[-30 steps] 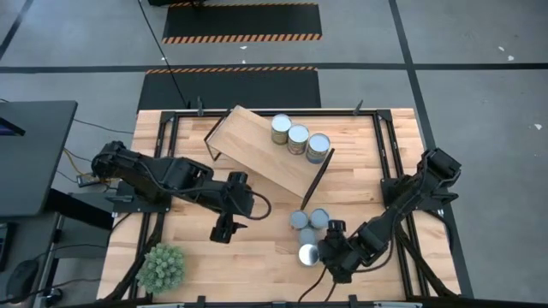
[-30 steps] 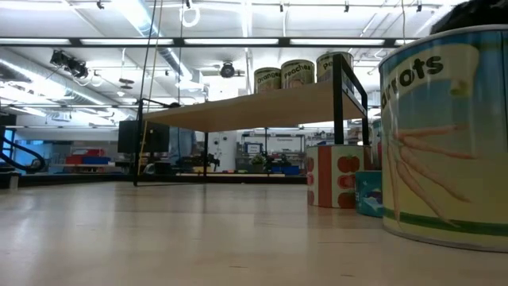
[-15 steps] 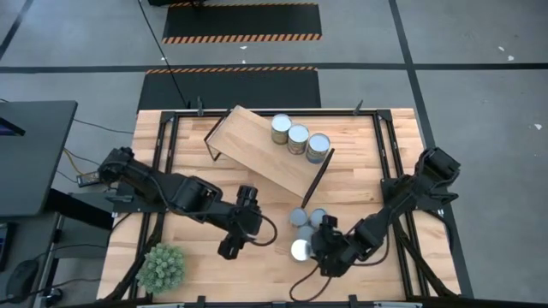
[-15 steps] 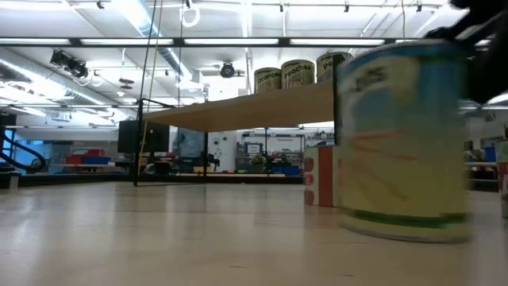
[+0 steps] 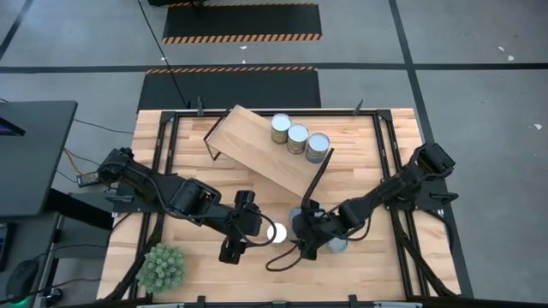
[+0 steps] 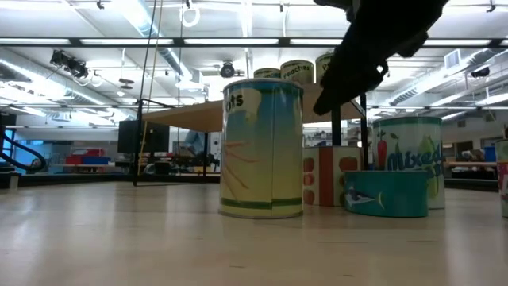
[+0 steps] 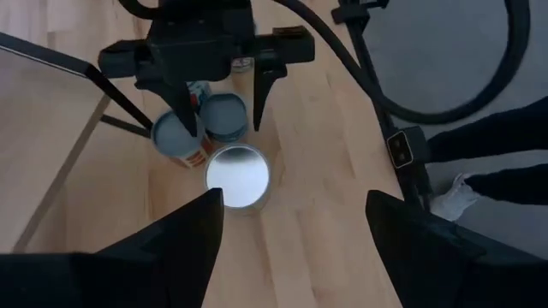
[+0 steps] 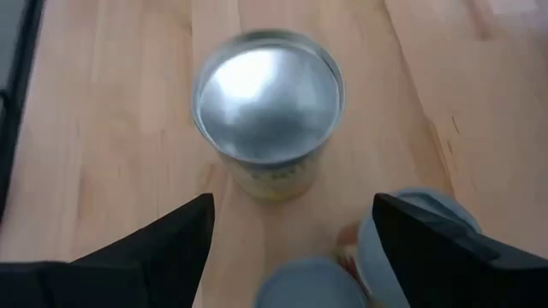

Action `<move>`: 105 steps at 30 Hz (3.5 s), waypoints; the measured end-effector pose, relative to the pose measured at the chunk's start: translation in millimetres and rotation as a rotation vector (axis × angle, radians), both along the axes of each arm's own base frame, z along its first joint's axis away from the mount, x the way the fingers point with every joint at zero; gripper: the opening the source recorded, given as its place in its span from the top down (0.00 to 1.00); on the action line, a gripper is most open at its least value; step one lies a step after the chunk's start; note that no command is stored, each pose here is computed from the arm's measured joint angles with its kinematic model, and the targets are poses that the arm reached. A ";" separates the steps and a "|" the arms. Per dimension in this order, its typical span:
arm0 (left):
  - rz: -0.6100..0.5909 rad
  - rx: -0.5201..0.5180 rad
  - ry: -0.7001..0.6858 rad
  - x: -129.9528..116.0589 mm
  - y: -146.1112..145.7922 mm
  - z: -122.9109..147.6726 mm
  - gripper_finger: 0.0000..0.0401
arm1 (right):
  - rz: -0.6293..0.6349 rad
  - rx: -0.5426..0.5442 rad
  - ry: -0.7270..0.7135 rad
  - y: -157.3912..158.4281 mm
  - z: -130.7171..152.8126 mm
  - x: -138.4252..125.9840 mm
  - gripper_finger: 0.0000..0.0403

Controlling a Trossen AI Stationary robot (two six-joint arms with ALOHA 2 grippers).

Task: Pick and place cans onto a shelf
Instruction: Put the canned carrots on the shelf

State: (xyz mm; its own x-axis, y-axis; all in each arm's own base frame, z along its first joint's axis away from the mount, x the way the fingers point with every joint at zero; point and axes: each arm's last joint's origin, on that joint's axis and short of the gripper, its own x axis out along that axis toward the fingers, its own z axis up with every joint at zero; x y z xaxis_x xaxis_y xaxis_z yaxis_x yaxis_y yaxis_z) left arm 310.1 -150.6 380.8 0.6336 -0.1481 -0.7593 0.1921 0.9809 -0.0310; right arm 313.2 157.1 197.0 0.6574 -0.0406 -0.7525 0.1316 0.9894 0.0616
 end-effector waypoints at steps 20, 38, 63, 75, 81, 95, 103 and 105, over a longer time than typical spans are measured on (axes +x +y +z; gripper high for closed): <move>-0.303 0.264 0.147 33.8 -16.4 -58.7 0.27 | 0.054 0.229 0.205 59.5 56.9 -69.3 0.23; -0.428 0.256 0.183 92.3 7.5 -119.7 0.01 | -0.073 0.228 0.220 76.3 54.6 -97.3 0.23; -0.611 0.256 0.219 111.9 29.1 -152.1 0.01 | -0.109 0.184 0.196 72.9 53.6 -97.0 0.23; -0.658 0.312 0.298 113.5 29.4 -173.3 0.01 | -0.108 0.180 0.197 72.8 53.4 -97.1 0.23; -0.639 0.340 0.322 114.8 30.0 -179.5 0.11 | -0.108 0.180 0.197 72.8 53.5 -97.1 0.23; -0.490 0.210 0.357 99.3 43.0 -145.0 0.26 | -0.111 0.174 0.204 72.2 53.1 -97.8 0.23; -0.279 0.129 0.292 59.6 101.4 -64.5 0.26 | -0.121 0.148 0.189 70.7 52.9 -97.9 0.23; -0.234 0.121 0.261 49.2 117.8 -48.1 0.26 | -0.124 0.137 0.193 70.0 52.6 -98.5 0.23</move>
State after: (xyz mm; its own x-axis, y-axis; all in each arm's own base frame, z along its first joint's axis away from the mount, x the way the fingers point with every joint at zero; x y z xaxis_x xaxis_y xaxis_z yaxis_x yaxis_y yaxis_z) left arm 359.2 -32.8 332.7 0.3761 -0.1651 -0.9118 0.4122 0.9111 0.0050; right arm 214.8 227.1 249.6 0.4971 -0.0005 -0.8677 0.2733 0.9492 0.1560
